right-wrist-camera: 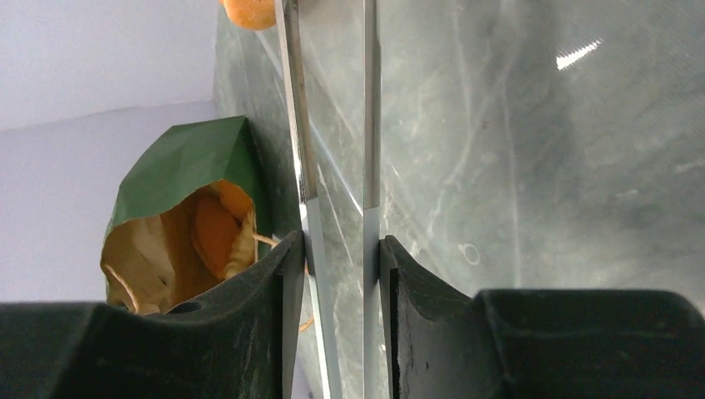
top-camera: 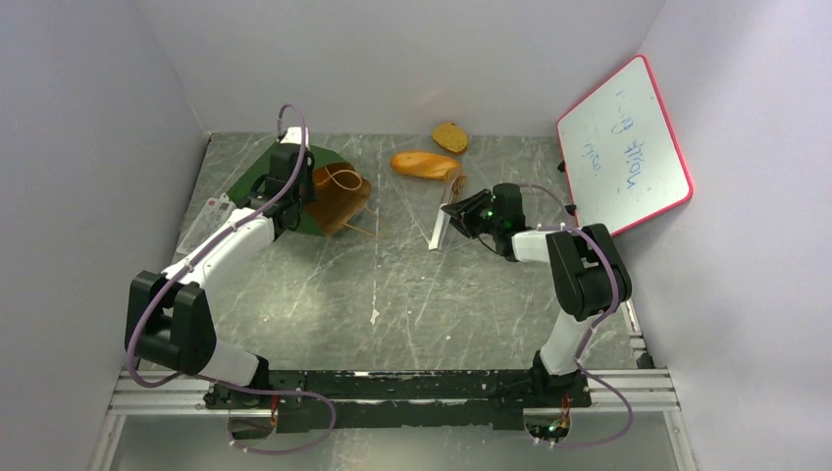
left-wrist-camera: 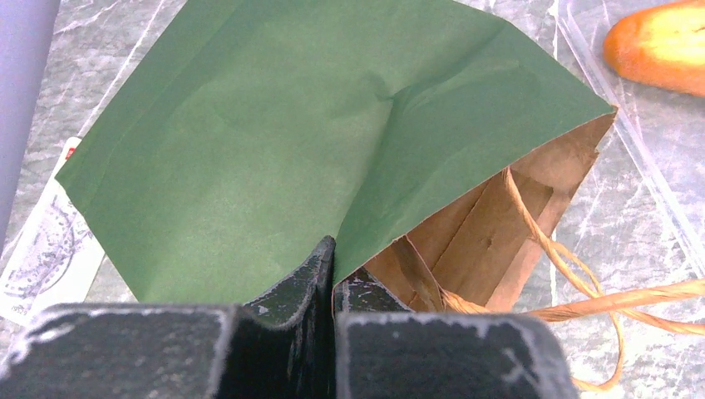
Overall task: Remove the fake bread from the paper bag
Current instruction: Place the fake bread in the container.
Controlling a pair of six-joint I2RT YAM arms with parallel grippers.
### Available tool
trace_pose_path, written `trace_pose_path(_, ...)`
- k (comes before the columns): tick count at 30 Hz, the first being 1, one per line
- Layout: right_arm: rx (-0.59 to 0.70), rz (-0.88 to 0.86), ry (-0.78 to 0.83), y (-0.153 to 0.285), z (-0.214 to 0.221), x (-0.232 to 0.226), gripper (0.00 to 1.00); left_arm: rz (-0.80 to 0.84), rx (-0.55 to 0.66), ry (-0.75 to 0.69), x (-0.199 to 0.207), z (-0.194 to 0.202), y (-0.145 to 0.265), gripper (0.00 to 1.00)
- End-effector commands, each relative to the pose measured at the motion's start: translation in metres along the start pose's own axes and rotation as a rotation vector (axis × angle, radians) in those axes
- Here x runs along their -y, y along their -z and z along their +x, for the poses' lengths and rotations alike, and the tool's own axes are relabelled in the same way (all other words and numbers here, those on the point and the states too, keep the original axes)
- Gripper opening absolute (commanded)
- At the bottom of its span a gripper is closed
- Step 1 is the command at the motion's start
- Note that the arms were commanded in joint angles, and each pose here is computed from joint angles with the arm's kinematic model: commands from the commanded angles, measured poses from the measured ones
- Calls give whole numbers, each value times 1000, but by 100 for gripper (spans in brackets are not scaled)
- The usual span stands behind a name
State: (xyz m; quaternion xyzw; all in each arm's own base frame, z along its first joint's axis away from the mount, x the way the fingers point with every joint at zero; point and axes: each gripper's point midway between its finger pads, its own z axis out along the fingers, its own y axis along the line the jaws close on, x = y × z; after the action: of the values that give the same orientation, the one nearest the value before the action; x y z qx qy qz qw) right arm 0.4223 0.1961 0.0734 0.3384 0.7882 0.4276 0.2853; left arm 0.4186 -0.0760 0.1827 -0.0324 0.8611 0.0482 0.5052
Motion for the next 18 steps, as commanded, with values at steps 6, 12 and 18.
trace_pose_path(6,4,-10,1,11,-1,7,39,26,53,25,0,-15,10,7)
trace_pose_path(12,8,8,43,22,-1,6,39,27,52,29,0,-15,11,7)
trace_pose_path(18,20,44,94,29,-2,10,42,26,58,32,-1,-17,12,7)
